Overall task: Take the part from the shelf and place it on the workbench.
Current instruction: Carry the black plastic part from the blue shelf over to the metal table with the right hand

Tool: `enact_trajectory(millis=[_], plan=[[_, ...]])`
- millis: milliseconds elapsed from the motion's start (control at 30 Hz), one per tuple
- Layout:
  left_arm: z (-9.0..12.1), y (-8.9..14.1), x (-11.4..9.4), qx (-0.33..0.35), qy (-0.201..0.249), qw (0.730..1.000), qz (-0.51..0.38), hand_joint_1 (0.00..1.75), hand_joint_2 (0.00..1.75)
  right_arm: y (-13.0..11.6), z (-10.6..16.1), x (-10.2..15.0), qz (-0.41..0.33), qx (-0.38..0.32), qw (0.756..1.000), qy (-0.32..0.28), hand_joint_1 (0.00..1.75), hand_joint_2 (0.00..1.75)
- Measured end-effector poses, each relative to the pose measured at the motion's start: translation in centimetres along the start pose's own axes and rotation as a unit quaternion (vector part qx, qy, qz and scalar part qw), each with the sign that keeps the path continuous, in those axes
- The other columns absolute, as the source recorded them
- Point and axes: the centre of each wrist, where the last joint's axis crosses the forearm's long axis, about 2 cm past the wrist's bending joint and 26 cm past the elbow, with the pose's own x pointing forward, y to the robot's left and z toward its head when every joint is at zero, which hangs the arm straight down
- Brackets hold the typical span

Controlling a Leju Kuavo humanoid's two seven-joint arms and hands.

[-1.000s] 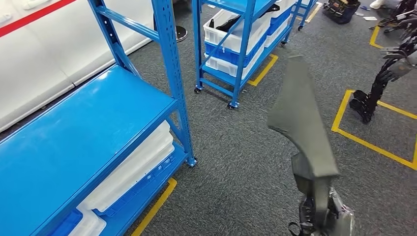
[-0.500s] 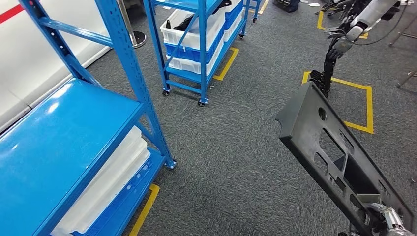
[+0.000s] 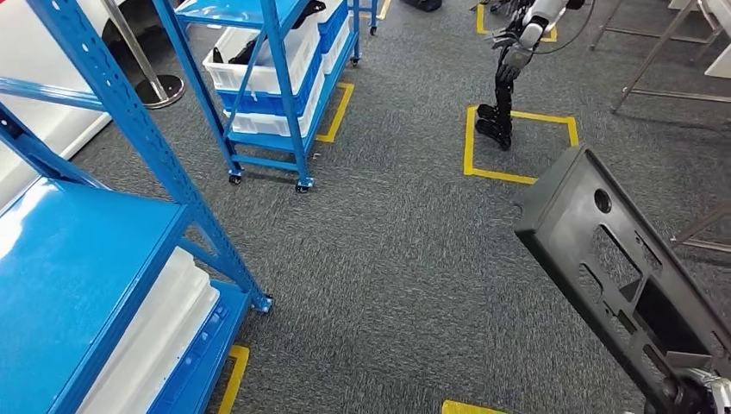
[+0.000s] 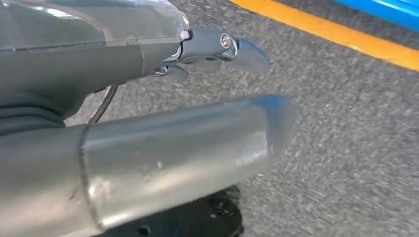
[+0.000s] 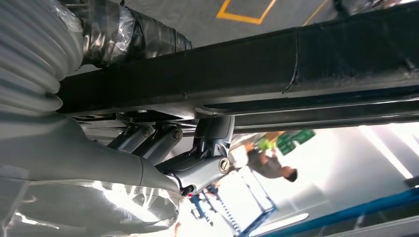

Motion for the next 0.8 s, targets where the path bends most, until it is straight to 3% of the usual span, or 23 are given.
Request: enact_trajectory(millis=[400,800], plan=[[0.1,-0.2,-0.1,0.000,0.001,1.000,0.001,0.00,0.00,-0.2,0.1,-0.1,0.011,-0.001,1.000,0.001,1.75,1.75],[0.1,-0.1,-0.1,0.001,0.003,1.000,0.005,0.00,0.00,-0.6,0.1,1.0,0.075,-0.015,0.997,-0.014,1.75,1.75]])
